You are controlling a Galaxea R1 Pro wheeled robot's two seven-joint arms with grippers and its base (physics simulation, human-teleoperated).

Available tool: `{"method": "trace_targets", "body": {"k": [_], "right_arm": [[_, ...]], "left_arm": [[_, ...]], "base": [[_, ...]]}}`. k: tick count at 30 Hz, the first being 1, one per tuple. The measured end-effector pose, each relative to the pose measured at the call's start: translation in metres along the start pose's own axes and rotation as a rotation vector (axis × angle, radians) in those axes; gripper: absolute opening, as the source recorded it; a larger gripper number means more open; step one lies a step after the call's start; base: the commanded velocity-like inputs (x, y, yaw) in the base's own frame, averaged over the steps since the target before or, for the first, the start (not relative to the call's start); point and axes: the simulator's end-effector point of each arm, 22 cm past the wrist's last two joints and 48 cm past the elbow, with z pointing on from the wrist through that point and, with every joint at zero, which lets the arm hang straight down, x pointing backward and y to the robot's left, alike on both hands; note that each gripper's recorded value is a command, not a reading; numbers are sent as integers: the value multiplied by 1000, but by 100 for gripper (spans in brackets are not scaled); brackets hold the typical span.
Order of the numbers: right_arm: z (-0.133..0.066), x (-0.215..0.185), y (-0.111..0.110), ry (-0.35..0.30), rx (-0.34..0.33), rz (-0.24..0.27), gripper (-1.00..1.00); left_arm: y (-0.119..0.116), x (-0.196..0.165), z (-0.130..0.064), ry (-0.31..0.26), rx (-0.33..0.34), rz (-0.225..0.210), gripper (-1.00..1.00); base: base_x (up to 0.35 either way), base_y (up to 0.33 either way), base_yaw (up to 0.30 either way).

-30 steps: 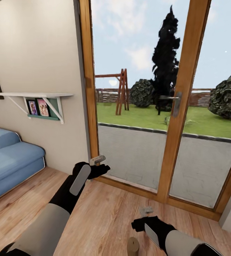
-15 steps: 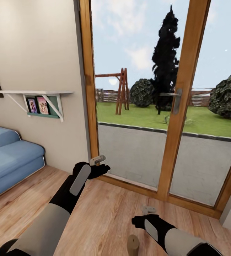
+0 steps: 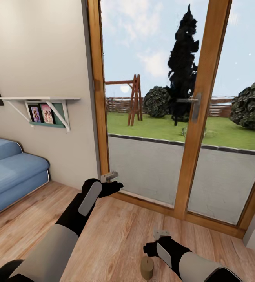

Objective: Place each of the two pumpkins and all three candles from the living room inside a cabinet in the living room (use any cabinet), then make sure every cabinet is closed, and position the cauldron so it is next to a table in the living room.

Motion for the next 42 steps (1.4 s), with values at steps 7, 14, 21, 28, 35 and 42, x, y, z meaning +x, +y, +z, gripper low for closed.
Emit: {"method": "trace_targets", "body": {"k": [7, 14, 21, 28, 35, 42], "right_arm": [[11, 9, 1, 3, -8, 2, 100], [23, 17, 2, -5, -11, 2, 100], [34, 27, 1, -5, -12, 2, 100], [46, 37, 0, -5, -12, 1, 100], [57, 47, 0, -5, -12, 1, 100], [69, 58, -1, 1, -12, 2, 100]], "left_arm": [[3, 13, 7, 2, 3, 8, 100], [8, 24, 14, 2, 4, 9, 100], [2, 32, 17, -12, 27, 11, 100], [-29, 1, -25, -115, 126, 82, 100], [-2, 31, -3, -34, 82, 95, 100], [13, 39, 27, 48, 46, 75, 100]], "base": [[0, 0, 0], [0, 0, 0], [0, 0, 0], [0, 0, 0], [0, 0, 0], [0, 0, 0]]}}
